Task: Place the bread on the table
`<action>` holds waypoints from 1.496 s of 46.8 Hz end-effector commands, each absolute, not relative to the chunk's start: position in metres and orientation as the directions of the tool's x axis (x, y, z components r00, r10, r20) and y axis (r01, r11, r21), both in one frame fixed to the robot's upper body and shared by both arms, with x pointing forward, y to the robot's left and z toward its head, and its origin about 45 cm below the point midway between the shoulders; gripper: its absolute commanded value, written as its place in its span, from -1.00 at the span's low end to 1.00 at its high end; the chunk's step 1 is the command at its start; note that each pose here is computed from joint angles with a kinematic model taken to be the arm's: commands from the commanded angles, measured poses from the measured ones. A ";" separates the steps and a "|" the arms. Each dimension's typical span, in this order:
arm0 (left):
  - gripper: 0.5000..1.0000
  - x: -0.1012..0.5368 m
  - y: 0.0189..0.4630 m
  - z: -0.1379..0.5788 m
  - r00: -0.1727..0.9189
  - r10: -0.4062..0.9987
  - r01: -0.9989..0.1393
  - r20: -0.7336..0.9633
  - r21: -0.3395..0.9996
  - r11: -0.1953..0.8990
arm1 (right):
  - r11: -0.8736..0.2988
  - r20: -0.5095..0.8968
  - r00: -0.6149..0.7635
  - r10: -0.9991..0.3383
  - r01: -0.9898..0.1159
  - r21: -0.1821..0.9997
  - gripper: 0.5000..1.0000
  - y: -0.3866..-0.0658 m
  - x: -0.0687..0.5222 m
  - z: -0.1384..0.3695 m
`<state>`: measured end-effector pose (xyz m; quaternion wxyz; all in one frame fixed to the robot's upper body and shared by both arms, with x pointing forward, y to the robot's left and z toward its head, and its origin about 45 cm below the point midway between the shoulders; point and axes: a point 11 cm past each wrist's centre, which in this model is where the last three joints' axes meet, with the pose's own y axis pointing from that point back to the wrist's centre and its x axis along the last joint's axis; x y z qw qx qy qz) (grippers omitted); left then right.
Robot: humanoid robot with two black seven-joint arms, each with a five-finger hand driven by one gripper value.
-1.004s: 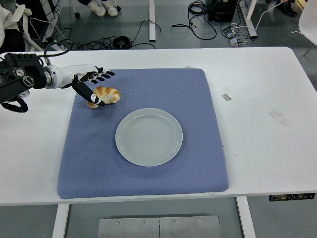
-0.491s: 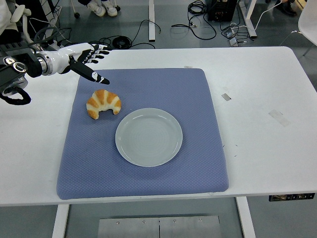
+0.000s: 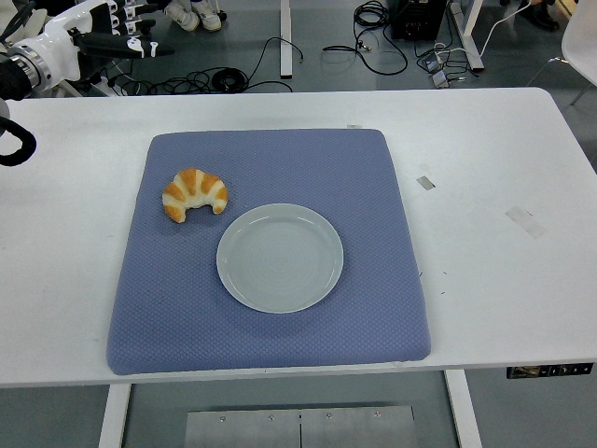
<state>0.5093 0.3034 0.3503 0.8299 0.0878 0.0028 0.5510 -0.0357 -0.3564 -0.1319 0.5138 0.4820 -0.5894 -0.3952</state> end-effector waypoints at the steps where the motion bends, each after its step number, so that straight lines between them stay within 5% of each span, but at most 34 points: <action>1: 0.92 0.508 0.304 0.348 0.390 0.919 -0.914 0.056 0.146 0.379 | 0.223 0.225 -0.007 -0.974 -0.162 0.961 1.00 -0.356 -0.036 -0.132; 70: 0.93 0.511 0.330 0.282 0.239 0.839 -0.956 -0.490 0.032 0.290 | 0.230 0.232 -0.008 -0.973 -0.165 0.959 1.00 -0.358 -0.034 -0.132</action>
